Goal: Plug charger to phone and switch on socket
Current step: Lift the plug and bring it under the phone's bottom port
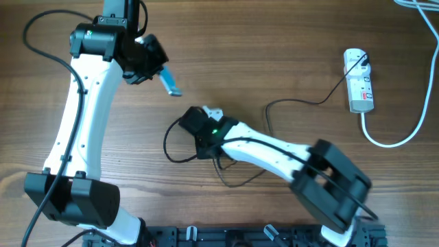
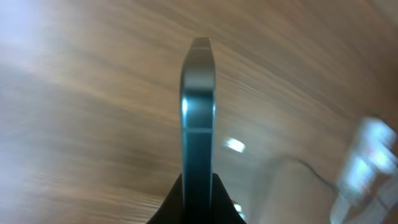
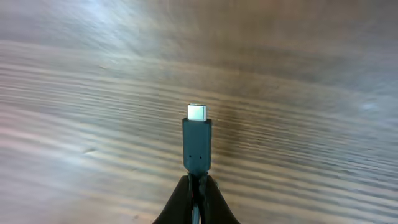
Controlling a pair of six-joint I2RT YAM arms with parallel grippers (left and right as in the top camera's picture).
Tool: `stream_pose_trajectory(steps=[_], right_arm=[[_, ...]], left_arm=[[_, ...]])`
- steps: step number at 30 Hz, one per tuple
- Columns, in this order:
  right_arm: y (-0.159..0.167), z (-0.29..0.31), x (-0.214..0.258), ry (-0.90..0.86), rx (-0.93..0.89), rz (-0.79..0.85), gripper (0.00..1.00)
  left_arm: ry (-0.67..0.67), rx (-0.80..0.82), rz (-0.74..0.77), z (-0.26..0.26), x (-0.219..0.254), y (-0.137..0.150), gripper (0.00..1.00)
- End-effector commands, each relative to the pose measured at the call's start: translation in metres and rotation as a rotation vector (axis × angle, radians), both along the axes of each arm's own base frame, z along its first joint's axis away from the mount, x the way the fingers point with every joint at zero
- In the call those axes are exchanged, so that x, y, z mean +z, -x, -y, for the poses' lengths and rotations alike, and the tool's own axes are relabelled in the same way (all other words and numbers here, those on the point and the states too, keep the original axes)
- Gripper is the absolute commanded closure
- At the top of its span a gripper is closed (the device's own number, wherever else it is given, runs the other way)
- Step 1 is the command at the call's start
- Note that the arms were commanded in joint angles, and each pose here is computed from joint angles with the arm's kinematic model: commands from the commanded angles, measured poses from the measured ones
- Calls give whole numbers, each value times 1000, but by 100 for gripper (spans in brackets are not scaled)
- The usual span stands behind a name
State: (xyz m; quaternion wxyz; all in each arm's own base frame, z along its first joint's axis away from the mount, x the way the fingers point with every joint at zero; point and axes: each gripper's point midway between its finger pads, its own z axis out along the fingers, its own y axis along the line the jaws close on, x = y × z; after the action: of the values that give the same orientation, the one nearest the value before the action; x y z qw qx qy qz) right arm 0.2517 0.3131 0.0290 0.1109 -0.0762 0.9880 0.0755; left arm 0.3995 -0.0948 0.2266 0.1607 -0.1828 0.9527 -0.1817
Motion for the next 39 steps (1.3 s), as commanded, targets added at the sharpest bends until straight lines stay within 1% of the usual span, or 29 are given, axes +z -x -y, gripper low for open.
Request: stream_pose_trajectory(steps=[1, 5, 6, 9, 13, 17, 21, 26, 30, 32, 39], right_arm=[[-1, -10, 77, -178, 58, 80, 96], [10, 3, 140, -279, 61, 156, 96], [16, 10, 163, -315, 64, 186, 96], [30, 23, 193, -368, 75, 214, 96], [42, 31, 219, -435, 92, 238, 96], [34, 42, 230, -417, 55, 315, 96], [31, 40, 242, -421, 94, 356, 96], [14, 51, 260, -420, 35, 415, 96], [-1, 67, 259, -415, -48, 415, 96], [-6, 70, 260, -419, -63, 421, 96], [-2, 62, 257, -454, -57, 374, 96]], left_arm=[[303, -346, 128, 63, 36, 4, 96], [477, -464, 253, 89, 70, -1, 96], [553, -525, 306, 99, 87, 0, 96], [646, -601, 347, 110, 105, 6, 96], [657, -627, 326, 119, 103, 14, 96], [667, -673, 315, 136, 104, 24, 96], [650, -757, 324, 152, 100, 38, 96], [624, -754, 319, 154, 96, 39, 96], [626, -751, 316, 154, 96, 39, 96], [627, -751, 316, 154, 96, 39, 96], [628, -752, 316, 155, 96, 39, 96]])
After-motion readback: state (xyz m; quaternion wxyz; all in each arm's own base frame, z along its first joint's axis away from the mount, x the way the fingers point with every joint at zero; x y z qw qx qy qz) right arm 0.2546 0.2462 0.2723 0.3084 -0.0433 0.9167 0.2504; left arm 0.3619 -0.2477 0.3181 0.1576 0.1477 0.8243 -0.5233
